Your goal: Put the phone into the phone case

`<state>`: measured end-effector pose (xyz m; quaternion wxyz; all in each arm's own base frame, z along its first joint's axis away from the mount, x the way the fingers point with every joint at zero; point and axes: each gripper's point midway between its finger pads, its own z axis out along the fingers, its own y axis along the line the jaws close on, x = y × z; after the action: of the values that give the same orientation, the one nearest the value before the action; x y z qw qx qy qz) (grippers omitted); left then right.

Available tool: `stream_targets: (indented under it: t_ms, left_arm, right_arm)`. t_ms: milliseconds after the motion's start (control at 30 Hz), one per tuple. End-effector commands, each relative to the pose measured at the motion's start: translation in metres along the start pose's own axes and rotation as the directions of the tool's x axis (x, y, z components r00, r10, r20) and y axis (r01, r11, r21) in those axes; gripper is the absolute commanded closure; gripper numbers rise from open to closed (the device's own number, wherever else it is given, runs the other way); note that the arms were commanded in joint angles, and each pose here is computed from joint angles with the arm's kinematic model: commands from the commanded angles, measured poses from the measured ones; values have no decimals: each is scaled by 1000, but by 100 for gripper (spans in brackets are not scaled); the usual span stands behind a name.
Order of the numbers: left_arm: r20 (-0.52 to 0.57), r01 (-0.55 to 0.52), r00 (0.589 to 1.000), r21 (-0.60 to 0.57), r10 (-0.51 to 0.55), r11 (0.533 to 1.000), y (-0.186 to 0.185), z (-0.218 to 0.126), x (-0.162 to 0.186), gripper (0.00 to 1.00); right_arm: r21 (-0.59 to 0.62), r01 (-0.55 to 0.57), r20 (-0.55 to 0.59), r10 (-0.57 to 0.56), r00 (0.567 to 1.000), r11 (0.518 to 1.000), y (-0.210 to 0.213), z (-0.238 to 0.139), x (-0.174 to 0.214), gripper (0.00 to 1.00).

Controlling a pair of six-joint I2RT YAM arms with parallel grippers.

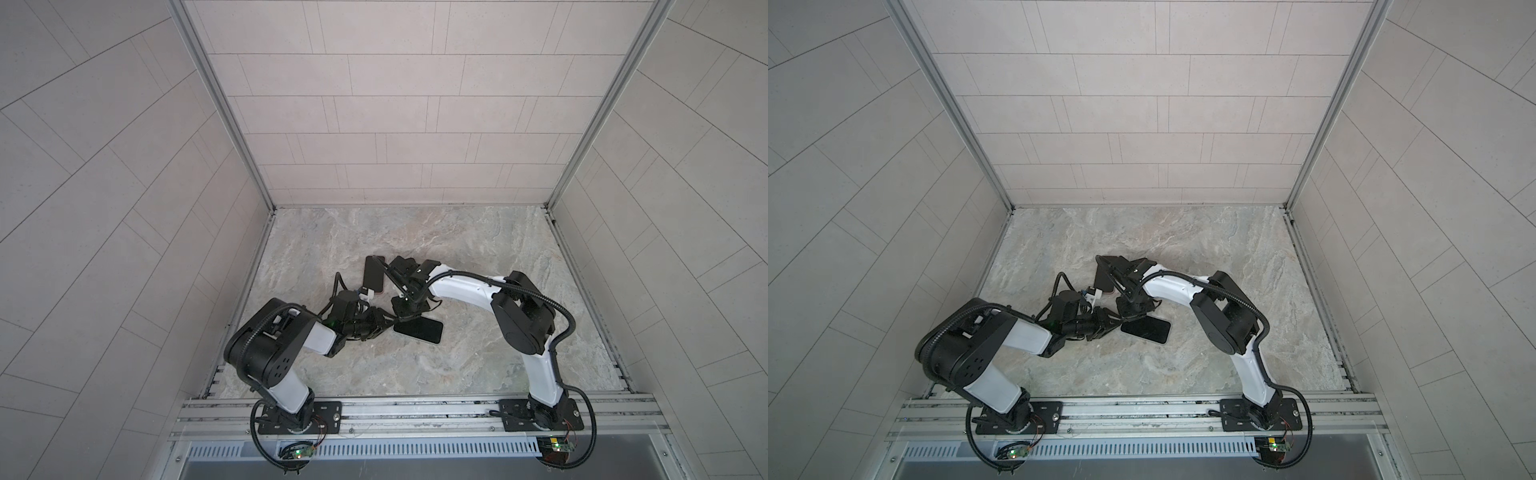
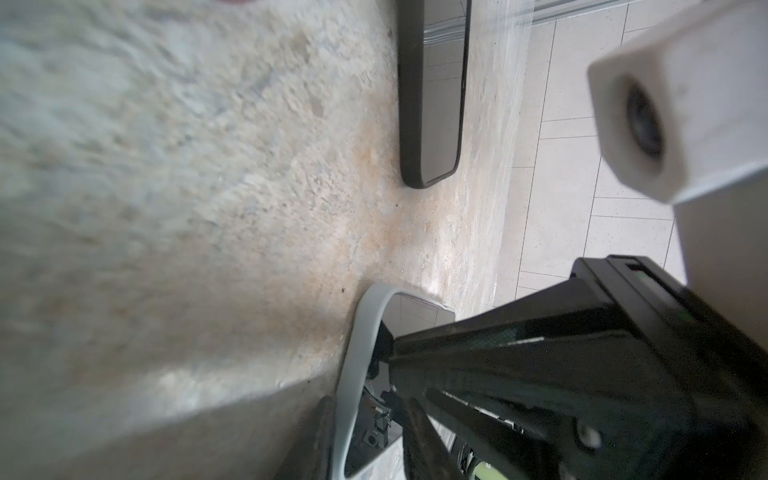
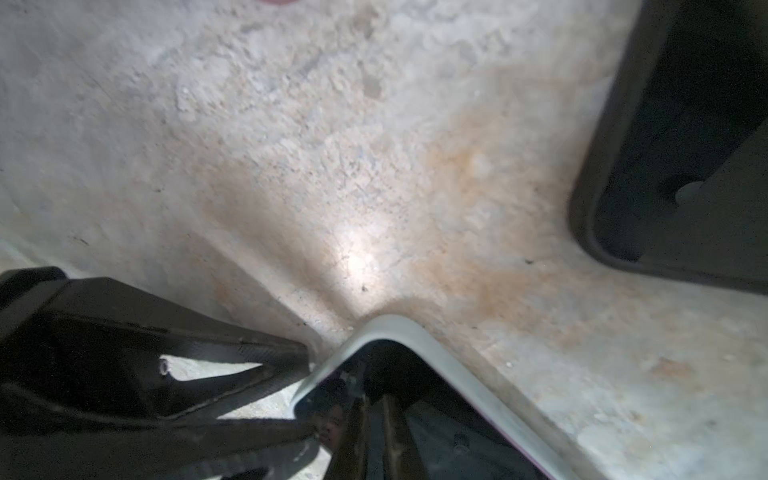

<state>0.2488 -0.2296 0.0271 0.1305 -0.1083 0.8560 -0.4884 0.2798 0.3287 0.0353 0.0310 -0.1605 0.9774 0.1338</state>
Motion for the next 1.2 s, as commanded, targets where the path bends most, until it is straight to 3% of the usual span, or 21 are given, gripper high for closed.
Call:
stream_targets:
  t_ms: [0,100,200,300,400,467,500,600,633,700,733,800,833,967,1167]
  left_arm:
    - [26,-7,1000,-8,7,1000,-1,-6,-3,66]
    - [48,-17,999,-23,18,1000,-2,-10,-7,66]
    - [60,-28,998,-28,30,999,-4,-12,-8,66]
    - [78,-42,996,-17,43,999,-9,-14,-12,66]
    - [81,-39,996,-28,41,999,-3,-18,-7,66]
    - [85,-42,995,-30,44,999,-4,-18,-8,66]
    - [85,-43,995,-31,45,999,-4,-18,-8,66]
    - [79,-42,996,-29,44,999,-4,-17,-8,66]
    - [77,-40,996,-28,42,999,-4,-17,-8,66]
    - [77,-39,996,-27,41,999,-4,-16,-8,65]
    - [78,-39,996,-26,41,999,-4,-16,-8,66]
    - [76,-37,996,-28,39,999,-3,-16,-8,66]
    - [76,-38,996,-26,40,999,-4,-16,-8,66]
    - [71,-35,997,-25,37,999,-4,-16,-7,66]
    - [72,-33,997,-24,34,999,-3,-16,-6,66]
  right_arm:
    - [108,30,68,-38,997,994,-33,-27,0,86]
    - [56,116,191,-124,974,992,-26,-70,-6,78]
    - [26,221,334,-217,917,975,-16,-115,-7,65]
    - [21,269,443,-250,861,963,-13,-151,-5,48]
    - [-2,314,512,-268,816,950,-9,-178,-2,40]
    - [-13,389,562,-315,765,921,-2,-188,1,22]
    - [-14,447,591,-353,725,895,4,-191,5,3]
    - [63,593,642,-488,591,802,11,-188,20,0]
    - [68,576,650,-474,594,815,8,-183,20,0]
    - [53,569,591,-484,645,821,2,-171,27,0]
    - [36,600,526,-526,669,799,2,-163,35,0]
    - [28,586,379,-551,744,810,-10,-145,43,0]
    - [15,609,298,-585,754,793,-13,-134,48,0]
    - [51,641,36,-642,765,766,-35,-83,60,0]
    - [134,659,-136,-645,752,740,-49,-38,57,0]
